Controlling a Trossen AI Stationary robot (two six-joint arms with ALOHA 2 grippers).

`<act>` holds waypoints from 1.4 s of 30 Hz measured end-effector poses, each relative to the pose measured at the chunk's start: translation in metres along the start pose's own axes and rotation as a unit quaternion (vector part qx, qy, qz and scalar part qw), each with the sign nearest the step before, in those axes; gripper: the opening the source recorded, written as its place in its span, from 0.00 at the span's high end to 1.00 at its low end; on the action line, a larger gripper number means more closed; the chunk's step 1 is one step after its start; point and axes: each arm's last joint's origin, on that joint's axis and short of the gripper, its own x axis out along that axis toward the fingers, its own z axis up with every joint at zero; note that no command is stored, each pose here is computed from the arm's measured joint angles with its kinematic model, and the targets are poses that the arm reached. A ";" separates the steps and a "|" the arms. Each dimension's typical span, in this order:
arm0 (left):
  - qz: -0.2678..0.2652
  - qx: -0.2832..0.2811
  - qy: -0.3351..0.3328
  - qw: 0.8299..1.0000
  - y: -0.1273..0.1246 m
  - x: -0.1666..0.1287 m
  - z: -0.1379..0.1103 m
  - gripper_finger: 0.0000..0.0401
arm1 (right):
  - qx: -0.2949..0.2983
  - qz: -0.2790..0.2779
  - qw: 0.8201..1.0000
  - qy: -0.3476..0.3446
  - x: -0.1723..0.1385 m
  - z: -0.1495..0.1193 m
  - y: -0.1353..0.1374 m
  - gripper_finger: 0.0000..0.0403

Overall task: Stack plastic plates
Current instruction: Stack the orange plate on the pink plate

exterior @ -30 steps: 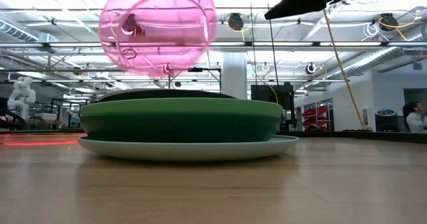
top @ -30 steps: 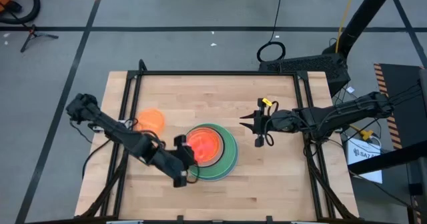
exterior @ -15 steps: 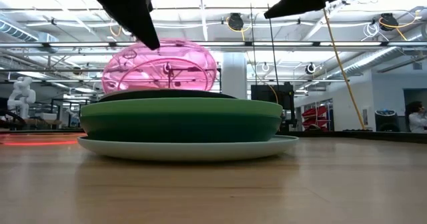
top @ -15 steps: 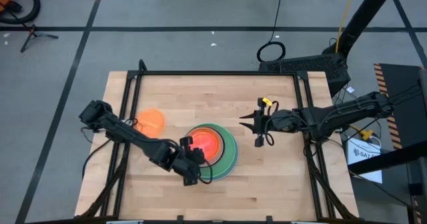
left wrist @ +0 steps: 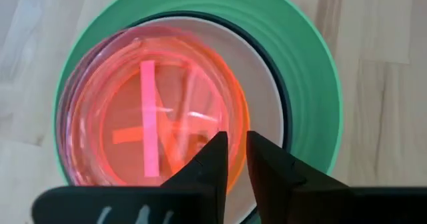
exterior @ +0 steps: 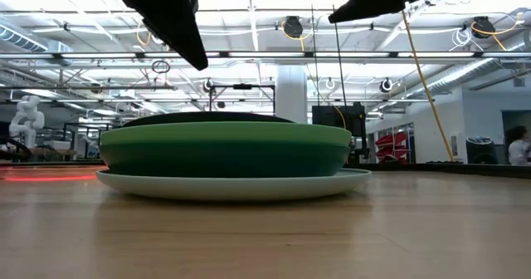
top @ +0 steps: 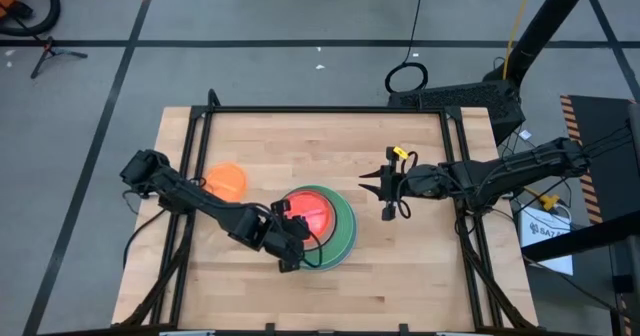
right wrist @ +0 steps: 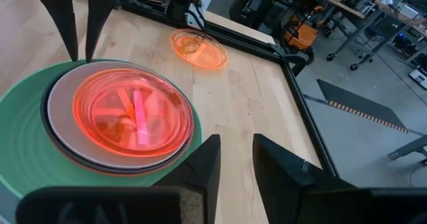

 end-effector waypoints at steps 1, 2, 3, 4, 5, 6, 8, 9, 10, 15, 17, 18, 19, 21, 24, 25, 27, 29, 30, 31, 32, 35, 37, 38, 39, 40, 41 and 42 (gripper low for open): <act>0.001 0.001 0.000 1.000 0.001 0.000 0.000 0.84 | 0.000 0.000 1.000 0.000 0.000 0.000 0.000 0.80; 0.001 0.002 0.000 1.000 0.001 0.000 0.000 0.84 | 0.000 0.000 1.000 0.000 0.000 0.000 0.000 0.80; 0.001 0.003 0.001 1.000 0.001 0.000 0.000 0.84 | 0.000 0.000 1.000 0.000 0.000 0.000 0.000 0.80; 0.004 0.005 0.005 1.000 0.002 0.000 0.000 0.84 | 0.000 0.000 1.000 0.000 0.000 0.000 0.000 0.80; 0.008 0.008 0.013 1.000 0.002 0.000 -0.002 0.84 | 0.000 0.000 1.000 0.000 0.000 0.000 0.000 0.80; 0.011 0.013 0.026 1.000 0.003 0.000 -0.005 0.83 | 0.000 0.000 1.000 0.000 0.000 0.000 0.000 0.80; 0.023 0.019 0.061 0.998 0.006 -0.001 -0.011 0.83 | 0.000 0.000 1.000 0.000 0.000 0.000 0.000 0.80; 0.031 0.019 0.079 0.996 0.008 -0.001 -0.015 0.83 | 0.000 0.000 1.000 0.000 0.000 0.000 0.000 0.80; 0.041 0.019 0.096 0.994 0.010 -0.002 -0.018 0.83 | 0.000 0.000 1.000 0.000 0.000 0.000 0.000 0.80; 0.093 0.024 0.172 0.980 0.022 -0.007 -0.032 0.83 | 0.001 0.000 1.000 0.000 0.000 0.000 0.000 0.80; 0.117 0.032 0.187 0.975 0.026 -0.009 -0.035 0.83 | 0.001 0.000 1.000 0.000 0.000 0.000 0.000 0.80; 0.124 0.034 0.194 0.973 0.028 -0.009 -0.035 0.83 | 0.001 0.000 1.000 0.000 0.000 0.000 0.000 0.80; 0.129 0.035 0.198 0.971 0.030 -0.010 -0.036 0.83 | 0.001 0.000 1.000 0.000 0.000 0.000 0.000 0.80; 0.129 0.032 0.194 0.972 0.033 -0.012 -0.037 0.83 | 0.004 0.001 1.000 0.003 0.000 -0.001 0.000 0.80; 0.122 0.027 0.179 0.976 0.040 -0.017 -0.044 0.83 | 0.008 0.003 1.000 0.009 0.000 -0.002 0.000 0.80; 0.121 0.020 0.174 0.977 0.043 -0.019 -0.048 0.83 | 0.009 0.003 1.000 0.011 0.000 -0.002 0.001 0.80; 0.117 0.003 0.163 0.980 0.051 -0.025 -0.059 0.83 | 0.010 0.004 1.000 0.013 0.000 -0.003 0.001 0.80; 0.113 -0.022 0.149 0.982 0.062 -0.031 -0.072 0.83 | 0.014 0.004 1.000 0.014 0.000 -0.003 0.001 0.80; 0.113 -0.037 0.146 0.982 0.067 -0.033 -0.079 0.83 | 0.016 0.004 1.000 0.014 0.000 -0.003 0.001 0.80; 0.114 -0.056 0.145 0.981 0.074 -0.034 -0.087 0.83 | 0.018 0.004 1.000 0.014 0.000 -0.003 0.001 0.80; 0.115 -0.078 0.146 0.980 0.080 -0.035 -0.094 0.83 | 0.018 0.004 1.000 0.014 0.000 -0.003 0.001 0.80; 0.133 -0.143 0.153 0.969 0.099 -0.034 -0.115 0.83 | 0.018 0.004 1.000 0.014 0.000 -0.003 0.001 0.80; 0.136 -0.176 0.172 0.960 0.109 -0.029 -0.127 0.83 | 0.018 0.004 1.000 0.014 0.000 -0.003 0.001 0.80; 0.137 -0.187 0.181 0.956 0.112 -0.026 -0.132 0.83 | 0.018 0.004 1.000 0.014 0.000 -0.003 0.001 0.80; 0.135 -0.197 0.186 0.953 0.115 -0.022 -0.137 0.83 | 0.018 0.004 1.000 0.014 0.000 -0.003 0.001 0.80; 0.128 -0.207 0.190 0.951 0.118 -0.019 -0.140 0.83 | 0.018 0.004 1.000 0.014 0.000 -0.003 0.001 0.80; 0.119 -0.217 0.193 0.950 0.120 -0.015 -0.142 0.83 | 0.018 0.004 1.000 0.014 0.000 -0.003 0.001 0.80; 0.105 -0.221 0.196 0.950 0.122 -0.012 -0.143 0.83 | 0.018 0.004 1.000 0.014 0.000 -0.003 0.001 0.80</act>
